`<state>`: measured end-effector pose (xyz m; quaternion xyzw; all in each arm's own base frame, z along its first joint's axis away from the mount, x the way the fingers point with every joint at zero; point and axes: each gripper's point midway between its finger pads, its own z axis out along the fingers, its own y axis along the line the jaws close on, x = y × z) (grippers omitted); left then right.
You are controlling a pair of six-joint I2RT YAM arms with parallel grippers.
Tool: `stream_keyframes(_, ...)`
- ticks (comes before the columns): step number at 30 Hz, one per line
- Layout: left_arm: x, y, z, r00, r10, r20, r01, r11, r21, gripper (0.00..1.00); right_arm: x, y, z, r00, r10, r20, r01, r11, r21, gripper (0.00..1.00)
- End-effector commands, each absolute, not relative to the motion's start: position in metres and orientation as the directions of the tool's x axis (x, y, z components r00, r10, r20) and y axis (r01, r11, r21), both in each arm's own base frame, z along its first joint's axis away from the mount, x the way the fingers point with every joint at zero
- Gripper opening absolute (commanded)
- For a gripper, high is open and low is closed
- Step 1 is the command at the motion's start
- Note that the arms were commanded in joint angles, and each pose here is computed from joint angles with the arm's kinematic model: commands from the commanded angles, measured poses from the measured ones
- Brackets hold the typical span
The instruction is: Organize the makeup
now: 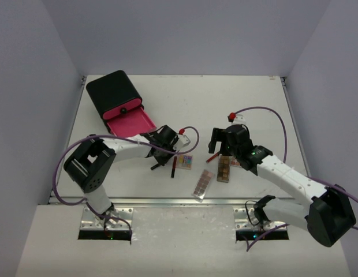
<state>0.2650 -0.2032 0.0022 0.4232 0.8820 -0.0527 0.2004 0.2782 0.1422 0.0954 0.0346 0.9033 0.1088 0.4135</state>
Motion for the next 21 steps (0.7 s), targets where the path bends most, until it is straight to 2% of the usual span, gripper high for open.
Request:
stream_keyframes(1,0.285,-0.199,0.042,-0.572,0.684,-0.453,0.738,0.670,0.079,0.00,0.281,0.136,0.104,-0.625,0.162,-0.764,-0.014,0.976,0.218,0.98)
stream_keyframes(4,0.296,-0.214,0.091,-0.503,0.655,-0.564,0.757,0.649,0.079,0.00,0.281,0.135,0.106,-0.618,0.164,-0.769,-0.012,0.976,0.218,0.98)
stream_keyframes(9,0.325,-0.221,0.216,-0.325,0.556,-0.765,0.700,0.686,0.201,0.00,0.282,0.137,0.104,-0.621,0.166,-0.766,-0.013,0.975,0.222,0.99)
stream_keyframes(14,0.357,-0.179,0.254,-0.289,0.583,-0.760,0.549,0.751,0.367,0.00,0.282,0.139,0.102,-0.627,0.169,-0.761,-0.016,0.973,0.229,0.99)
stream_keyframes(18,0.397,-0.111,0.227,-0.409,0.591,-0.695,0.427,0.798,0.426,0.00,0.282,0.141,0.105,-0.626,0.170,-0.761,-0.025,0.971,0.238,0.99)
stream_keyframes(21,0.408,-0.082,0.210,-0.420,0.605,-0.677,0.380,0.794,0.474,0.00,0.283,0.142,0.107,-0.623,0.172,-0.763,-0.028,0.970,0.241,0.99)
